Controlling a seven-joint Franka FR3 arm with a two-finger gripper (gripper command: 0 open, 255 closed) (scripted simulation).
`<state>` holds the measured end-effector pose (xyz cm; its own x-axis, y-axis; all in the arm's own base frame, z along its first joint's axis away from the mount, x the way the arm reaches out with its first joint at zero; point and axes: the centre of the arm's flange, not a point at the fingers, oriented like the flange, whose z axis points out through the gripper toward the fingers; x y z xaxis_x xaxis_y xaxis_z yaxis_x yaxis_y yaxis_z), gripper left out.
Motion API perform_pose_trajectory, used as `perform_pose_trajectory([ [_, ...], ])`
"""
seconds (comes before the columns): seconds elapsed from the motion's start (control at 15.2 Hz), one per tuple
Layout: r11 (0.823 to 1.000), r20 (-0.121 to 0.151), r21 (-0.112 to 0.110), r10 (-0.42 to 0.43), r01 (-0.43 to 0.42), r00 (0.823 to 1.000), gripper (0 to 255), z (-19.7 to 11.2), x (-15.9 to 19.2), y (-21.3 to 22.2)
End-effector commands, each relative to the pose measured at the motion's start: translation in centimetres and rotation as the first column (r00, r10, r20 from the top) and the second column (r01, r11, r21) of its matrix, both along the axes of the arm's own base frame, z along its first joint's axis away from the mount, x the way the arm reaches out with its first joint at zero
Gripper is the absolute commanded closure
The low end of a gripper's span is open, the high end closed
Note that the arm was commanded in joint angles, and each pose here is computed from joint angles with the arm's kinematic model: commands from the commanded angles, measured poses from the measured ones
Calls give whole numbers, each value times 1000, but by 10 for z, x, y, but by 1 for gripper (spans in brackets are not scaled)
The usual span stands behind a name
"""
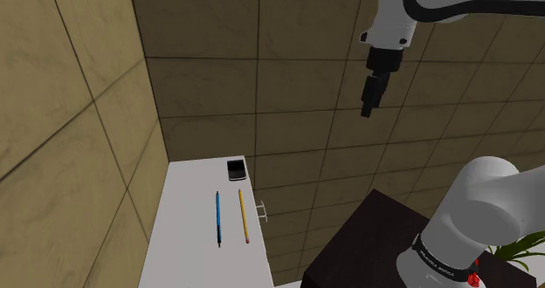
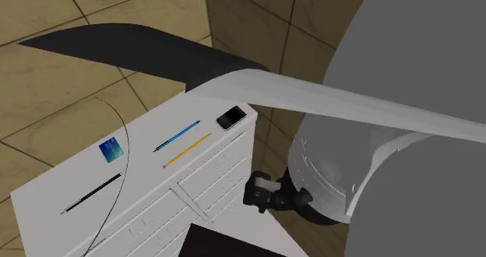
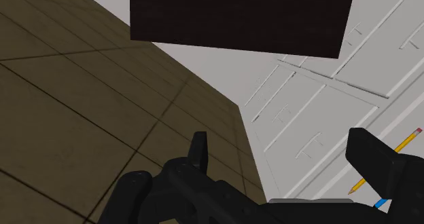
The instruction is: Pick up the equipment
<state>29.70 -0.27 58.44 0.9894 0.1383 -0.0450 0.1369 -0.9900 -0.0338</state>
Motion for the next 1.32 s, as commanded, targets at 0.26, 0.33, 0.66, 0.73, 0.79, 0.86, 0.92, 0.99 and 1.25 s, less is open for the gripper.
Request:
perform_pose_trajectory([
  [0.26,998,2,3,-62,62,998,0,-28,29,32],
  [0.33,997,3,3,-77,77,997,0,-36,37,40],
  [0.66,988,6,7,-155,154,988,0,-71,77,76],
  [0.73,985,6,7,-170,170,985,0,-78,85,83],
  [0.79,983,7,8,-185,185,983,0,-85,94,90],
  [0.86,980,7,9,-200,200,980,0,-92,102,97],
  [0.92,976,8,9,-216,215,976,0,-99,111,104],
  [0.99,973,8,10,-231,231,973,0,-106,120,110],
  [1.25,957,10,13,-291,290,957,0,-134,156,135],
])
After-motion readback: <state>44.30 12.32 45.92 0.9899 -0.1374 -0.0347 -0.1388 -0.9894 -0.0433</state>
